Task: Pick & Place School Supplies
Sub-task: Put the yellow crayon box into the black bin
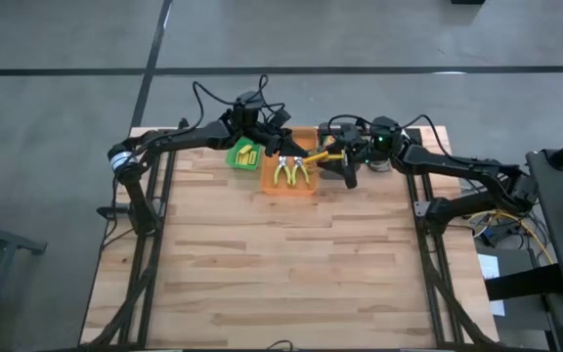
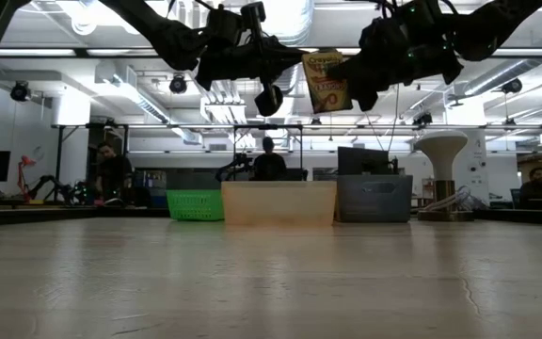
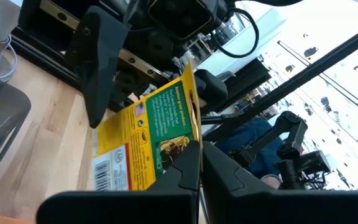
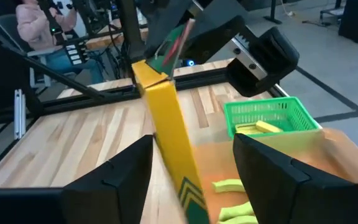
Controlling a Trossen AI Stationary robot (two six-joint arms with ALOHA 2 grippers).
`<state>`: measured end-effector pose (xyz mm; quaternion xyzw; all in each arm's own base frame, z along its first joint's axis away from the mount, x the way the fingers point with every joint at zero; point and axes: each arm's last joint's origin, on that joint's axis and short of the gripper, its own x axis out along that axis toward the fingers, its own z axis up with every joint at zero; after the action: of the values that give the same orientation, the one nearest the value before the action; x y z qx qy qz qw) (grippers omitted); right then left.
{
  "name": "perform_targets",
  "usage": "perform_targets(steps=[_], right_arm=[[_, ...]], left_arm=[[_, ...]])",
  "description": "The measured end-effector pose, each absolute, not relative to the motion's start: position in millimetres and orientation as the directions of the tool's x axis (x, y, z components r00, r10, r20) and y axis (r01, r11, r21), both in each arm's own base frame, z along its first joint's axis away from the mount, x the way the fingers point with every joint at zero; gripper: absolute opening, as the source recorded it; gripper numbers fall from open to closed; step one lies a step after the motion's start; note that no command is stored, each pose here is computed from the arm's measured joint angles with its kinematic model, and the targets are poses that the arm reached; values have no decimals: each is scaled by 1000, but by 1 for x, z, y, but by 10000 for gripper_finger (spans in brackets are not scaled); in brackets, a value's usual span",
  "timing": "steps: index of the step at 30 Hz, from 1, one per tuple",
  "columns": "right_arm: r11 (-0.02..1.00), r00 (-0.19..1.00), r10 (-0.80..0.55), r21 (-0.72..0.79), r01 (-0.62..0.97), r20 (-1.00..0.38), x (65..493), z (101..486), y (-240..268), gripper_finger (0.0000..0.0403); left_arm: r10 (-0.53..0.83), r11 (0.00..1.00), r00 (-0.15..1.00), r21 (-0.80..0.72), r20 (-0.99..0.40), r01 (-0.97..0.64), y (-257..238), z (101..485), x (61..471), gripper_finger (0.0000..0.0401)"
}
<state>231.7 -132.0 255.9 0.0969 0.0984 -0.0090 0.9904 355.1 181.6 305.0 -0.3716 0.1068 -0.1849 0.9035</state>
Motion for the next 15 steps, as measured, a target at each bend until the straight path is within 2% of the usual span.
perform_targets(steps=[15], right_arm=[[986, 983, 71, 161, -44, -167, 230, 262, -126, 94]], left_arm=[[-414, 655, 909, -711, -56, 255, 182, 305, 355, 4]])
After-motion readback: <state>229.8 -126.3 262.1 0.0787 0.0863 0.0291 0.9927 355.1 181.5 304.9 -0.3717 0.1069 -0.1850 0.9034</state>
